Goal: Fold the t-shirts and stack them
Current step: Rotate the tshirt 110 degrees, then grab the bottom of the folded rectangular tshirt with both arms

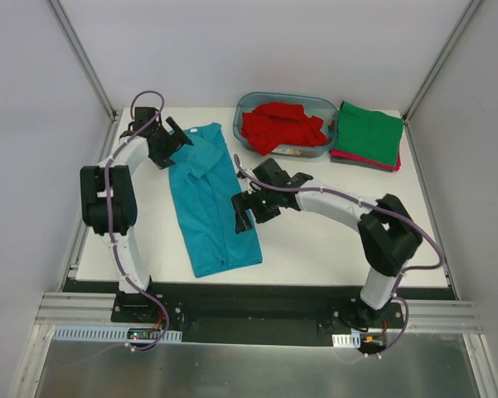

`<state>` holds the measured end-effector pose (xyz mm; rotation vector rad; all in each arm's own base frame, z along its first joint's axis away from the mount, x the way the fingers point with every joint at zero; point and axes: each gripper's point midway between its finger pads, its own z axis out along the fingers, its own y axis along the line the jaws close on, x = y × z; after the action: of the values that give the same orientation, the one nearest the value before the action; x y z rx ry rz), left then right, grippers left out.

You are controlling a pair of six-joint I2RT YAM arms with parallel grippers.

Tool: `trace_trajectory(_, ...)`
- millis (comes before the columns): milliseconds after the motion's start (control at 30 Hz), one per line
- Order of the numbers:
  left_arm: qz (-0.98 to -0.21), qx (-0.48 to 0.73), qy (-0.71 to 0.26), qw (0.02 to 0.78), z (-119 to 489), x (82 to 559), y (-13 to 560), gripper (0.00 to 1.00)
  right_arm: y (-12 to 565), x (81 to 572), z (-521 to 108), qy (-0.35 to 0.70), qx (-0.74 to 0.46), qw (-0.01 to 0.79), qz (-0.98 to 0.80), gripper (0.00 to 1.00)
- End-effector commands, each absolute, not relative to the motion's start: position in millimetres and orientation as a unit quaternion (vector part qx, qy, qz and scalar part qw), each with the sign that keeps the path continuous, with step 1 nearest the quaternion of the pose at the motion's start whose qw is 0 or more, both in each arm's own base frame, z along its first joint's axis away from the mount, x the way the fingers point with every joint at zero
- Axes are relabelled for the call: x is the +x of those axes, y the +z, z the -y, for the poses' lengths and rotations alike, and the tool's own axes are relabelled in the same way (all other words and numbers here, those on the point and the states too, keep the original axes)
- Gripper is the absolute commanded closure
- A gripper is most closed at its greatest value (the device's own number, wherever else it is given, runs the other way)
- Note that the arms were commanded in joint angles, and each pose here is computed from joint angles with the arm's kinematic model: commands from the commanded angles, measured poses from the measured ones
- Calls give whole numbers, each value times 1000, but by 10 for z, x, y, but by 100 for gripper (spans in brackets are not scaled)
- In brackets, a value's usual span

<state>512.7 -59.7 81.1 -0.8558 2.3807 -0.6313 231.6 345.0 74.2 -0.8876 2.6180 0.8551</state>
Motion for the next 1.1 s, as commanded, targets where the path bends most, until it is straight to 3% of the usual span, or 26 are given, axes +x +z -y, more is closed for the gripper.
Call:
trace_trajectory(0,-873,-281,-225,330,623,4564,1574,1,1075,2282,-3309,274,-253,204,-905,4)
trace_trajectory(133,-882,-263,-207,331,790,3648,1487,1,1067,2080,-3184,306,-195,227,-904,4)
trace_trajectory(233,-898,-246,-204,303,973,2910,1105,1,977,1937,-3160,316,-169,216,-908,4)
trace_trajectory(367,-894,-245,-252,279,1183,2215,842,1,806,1800,-3232,309,-175,191,-915,1)
trace_trajectory(700,-912,-285,-213,205,1006,1423,390,2,298,1732,-3102,214,-102,161,-958,39)
trace_trajectory(900,-921,-287,-220,145,1086,1162,148,9,132,1576,-3086,208,-102,160,-960,74)
trace_trajectory(1067,-926,-275,-226,129,1137,1085,120,14,27,1345,-3079,217,-101,147,-960,94)
